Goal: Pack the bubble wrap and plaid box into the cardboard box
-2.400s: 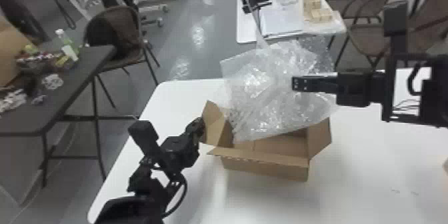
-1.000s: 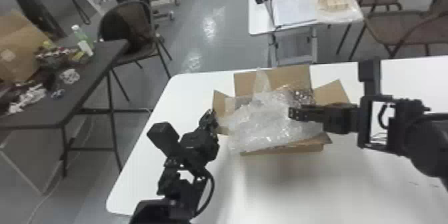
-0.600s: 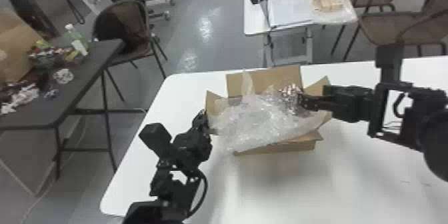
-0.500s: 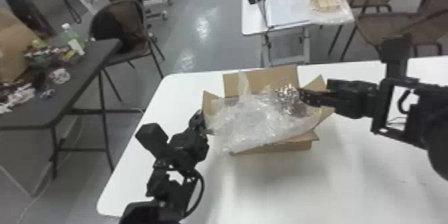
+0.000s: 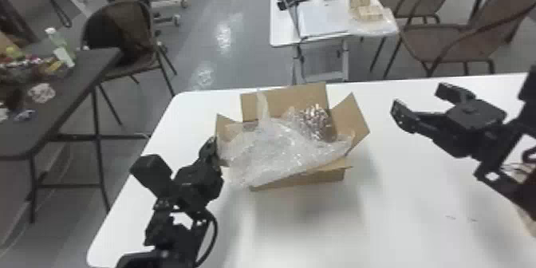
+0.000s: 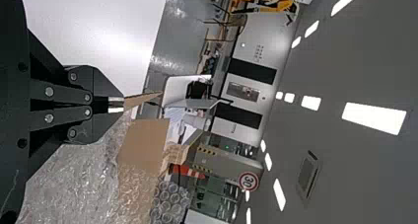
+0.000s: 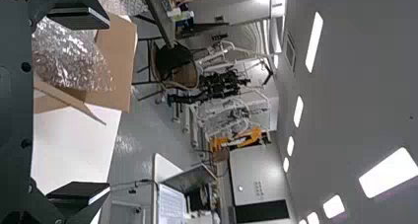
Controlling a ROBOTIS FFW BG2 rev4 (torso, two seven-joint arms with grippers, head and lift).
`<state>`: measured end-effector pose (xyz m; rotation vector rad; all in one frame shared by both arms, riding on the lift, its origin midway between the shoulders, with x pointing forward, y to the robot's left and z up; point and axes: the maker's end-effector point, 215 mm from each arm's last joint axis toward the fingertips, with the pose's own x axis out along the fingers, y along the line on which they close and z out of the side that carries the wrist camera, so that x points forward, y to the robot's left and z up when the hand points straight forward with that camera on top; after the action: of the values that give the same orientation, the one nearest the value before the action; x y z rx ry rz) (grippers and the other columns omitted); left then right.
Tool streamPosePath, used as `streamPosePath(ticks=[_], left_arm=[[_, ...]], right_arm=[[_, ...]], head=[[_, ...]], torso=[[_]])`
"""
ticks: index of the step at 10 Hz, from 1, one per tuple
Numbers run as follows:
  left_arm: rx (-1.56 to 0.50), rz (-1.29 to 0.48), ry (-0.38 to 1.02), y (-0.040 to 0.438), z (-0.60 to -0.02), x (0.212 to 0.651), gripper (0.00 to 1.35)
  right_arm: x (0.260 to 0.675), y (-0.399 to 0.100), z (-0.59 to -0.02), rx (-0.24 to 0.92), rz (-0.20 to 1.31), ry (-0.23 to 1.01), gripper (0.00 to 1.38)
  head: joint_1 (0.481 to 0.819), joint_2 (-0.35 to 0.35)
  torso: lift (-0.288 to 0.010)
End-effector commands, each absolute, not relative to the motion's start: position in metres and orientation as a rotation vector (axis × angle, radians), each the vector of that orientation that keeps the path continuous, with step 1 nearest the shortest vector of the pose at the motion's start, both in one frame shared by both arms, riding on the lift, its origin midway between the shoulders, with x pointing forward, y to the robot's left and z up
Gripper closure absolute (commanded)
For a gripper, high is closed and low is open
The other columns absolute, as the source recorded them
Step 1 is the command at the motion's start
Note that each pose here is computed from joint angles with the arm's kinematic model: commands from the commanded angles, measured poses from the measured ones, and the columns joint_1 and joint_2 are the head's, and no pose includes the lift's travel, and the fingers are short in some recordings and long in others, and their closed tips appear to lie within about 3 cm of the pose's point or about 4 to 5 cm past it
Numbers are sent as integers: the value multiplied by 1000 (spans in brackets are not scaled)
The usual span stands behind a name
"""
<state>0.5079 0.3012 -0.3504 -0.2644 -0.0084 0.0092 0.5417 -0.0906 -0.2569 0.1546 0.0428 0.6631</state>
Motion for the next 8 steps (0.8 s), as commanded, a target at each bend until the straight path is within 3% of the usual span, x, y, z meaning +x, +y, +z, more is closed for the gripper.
streamPosePath(ticks=[1,5,8], left_arm=[[-265,18,-5,306,-353,505,1205],[-272,49,-1,321,-361,491,1205],[-278,73,2,332,-366,483,1205]], right_arm=[[519,-131,-274,121,568,28,136],[459,-230,-319,26,359,92,137],[421,-273,-343,-23,285,159,137]], head=[[692,222],[695,143],[695,93]], torso=[[-120],[-120],[-120]])
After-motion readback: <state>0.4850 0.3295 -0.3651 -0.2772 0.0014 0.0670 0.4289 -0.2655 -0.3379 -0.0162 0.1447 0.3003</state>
